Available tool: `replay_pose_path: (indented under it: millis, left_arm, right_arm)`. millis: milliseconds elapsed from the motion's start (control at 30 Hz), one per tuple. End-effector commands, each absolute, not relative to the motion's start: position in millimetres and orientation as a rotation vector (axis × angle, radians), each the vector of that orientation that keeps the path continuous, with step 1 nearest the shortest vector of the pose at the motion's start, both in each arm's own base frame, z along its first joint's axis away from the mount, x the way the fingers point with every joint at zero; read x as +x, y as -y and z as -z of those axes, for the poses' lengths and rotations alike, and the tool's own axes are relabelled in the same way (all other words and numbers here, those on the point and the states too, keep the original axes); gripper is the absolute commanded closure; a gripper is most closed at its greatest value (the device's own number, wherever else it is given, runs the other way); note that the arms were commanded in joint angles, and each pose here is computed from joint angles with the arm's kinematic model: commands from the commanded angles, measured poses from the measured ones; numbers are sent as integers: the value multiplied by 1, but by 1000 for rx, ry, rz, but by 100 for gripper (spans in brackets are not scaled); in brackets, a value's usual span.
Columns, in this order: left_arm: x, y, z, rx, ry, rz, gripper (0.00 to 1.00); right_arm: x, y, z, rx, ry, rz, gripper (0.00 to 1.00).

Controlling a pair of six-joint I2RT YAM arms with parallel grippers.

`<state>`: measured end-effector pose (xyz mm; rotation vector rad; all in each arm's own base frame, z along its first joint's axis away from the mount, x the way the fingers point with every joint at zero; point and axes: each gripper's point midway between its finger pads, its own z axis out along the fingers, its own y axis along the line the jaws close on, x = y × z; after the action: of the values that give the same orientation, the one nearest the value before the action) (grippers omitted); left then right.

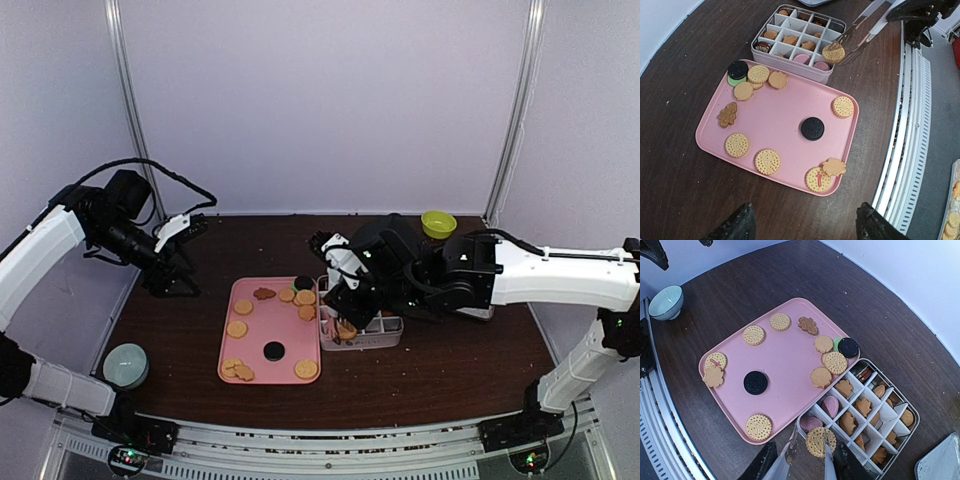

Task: Pack the cookies
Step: Adjust the fake cookies in the empty pocket of the box.

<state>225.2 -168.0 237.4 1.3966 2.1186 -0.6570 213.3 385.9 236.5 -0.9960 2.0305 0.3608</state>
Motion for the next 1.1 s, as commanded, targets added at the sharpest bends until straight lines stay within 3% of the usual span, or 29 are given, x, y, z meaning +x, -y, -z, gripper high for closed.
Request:
replay_pose_path:
  millis: [0, 400, 733, 1067]
  left_arm:
    - [223, 169, -241, 1405, -2096, 686, 29]
    - [222, 168, -242, 1400, -2095, 696, 29]
    - [221, 167, -242, 1400, -2100, 703, 30]
    - [221, 168, -243, 1402, -2097, 710, 31]
  right_arm:
    - [221, -391, -251, -976, -1987, -327, 62]
    - [228, -386, -245, -992, -1987, -242, 64]
    - [237, -378, -254, -947, -1981, -216, 77]
    - [238, -379, -255, -960, -1980, -236, 79]
